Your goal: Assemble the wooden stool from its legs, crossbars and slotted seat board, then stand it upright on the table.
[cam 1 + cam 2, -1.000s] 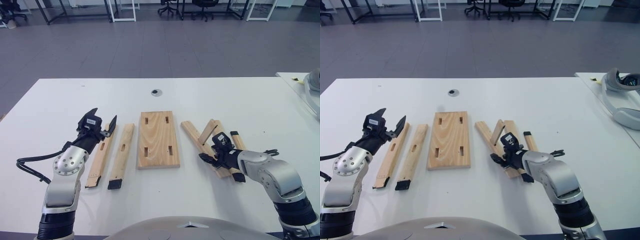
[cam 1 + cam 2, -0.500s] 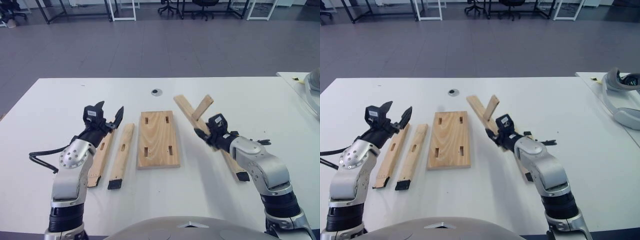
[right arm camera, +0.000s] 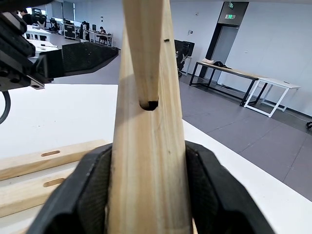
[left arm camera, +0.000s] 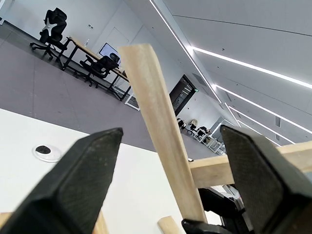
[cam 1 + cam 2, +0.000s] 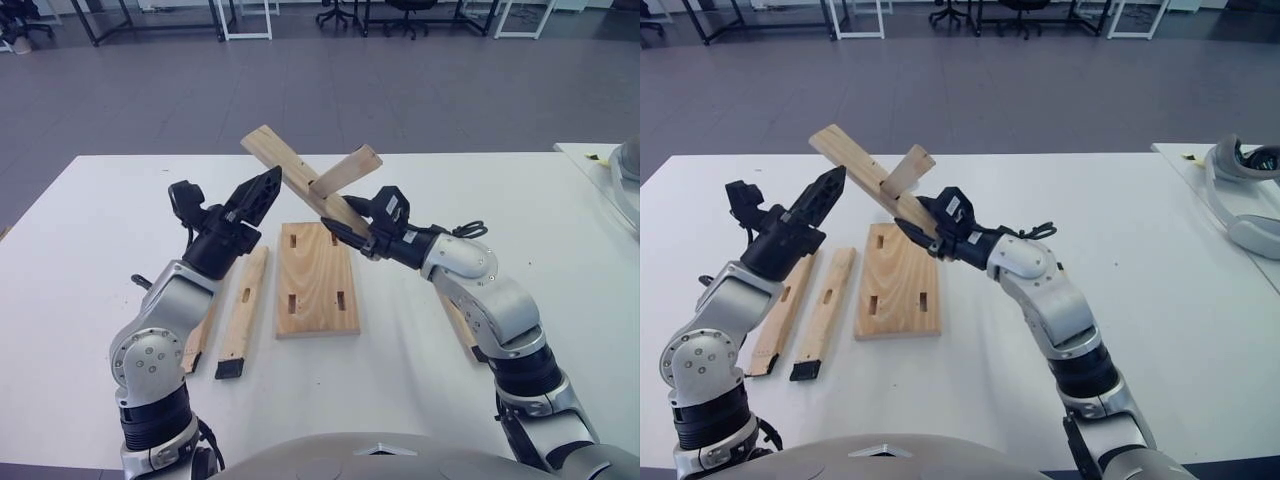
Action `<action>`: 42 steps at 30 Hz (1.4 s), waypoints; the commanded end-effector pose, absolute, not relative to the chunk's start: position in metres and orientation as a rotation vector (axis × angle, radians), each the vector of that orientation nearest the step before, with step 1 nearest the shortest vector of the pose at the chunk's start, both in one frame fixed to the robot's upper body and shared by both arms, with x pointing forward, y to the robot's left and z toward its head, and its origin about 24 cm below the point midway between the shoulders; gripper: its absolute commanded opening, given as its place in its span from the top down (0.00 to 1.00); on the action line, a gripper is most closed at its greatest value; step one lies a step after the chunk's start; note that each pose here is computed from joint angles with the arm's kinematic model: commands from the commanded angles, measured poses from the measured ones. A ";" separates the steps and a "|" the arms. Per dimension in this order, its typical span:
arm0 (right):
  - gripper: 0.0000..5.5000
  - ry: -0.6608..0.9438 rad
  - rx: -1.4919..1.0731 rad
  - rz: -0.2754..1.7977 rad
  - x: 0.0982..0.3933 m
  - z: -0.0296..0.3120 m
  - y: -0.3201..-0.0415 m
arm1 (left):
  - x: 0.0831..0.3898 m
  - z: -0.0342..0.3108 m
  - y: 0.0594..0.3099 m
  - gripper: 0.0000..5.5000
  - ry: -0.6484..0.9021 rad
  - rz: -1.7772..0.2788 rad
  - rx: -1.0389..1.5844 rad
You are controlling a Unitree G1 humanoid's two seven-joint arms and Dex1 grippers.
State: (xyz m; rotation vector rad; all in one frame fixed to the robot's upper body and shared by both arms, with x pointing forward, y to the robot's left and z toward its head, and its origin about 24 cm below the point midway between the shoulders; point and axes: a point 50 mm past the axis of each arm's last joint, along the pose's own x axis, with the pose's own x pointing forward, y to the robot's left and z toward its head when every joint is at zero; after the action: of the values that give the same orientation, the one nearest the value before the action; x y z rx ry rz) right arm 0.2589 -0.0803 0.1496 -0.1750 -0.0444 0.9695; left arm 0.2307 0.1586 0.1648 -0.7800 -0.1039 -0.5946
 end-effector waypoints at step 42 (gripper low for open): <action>0.29 0.143 -0.436 1.022 0.243 0.082 -0.114 | 0.156 0.145 0.191 0.81 0.049 0.163 -0.680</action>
State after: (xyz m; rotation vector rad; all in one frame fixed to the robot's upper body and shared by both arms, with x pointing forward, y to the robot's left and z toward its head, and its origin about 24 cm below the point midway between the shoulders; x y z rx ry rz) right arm 0.2440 -0.1144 0.0876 -0.4356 0.1324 1.0293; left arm 0.1601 0.1933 0.1413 -0.7133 0.0403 0.1360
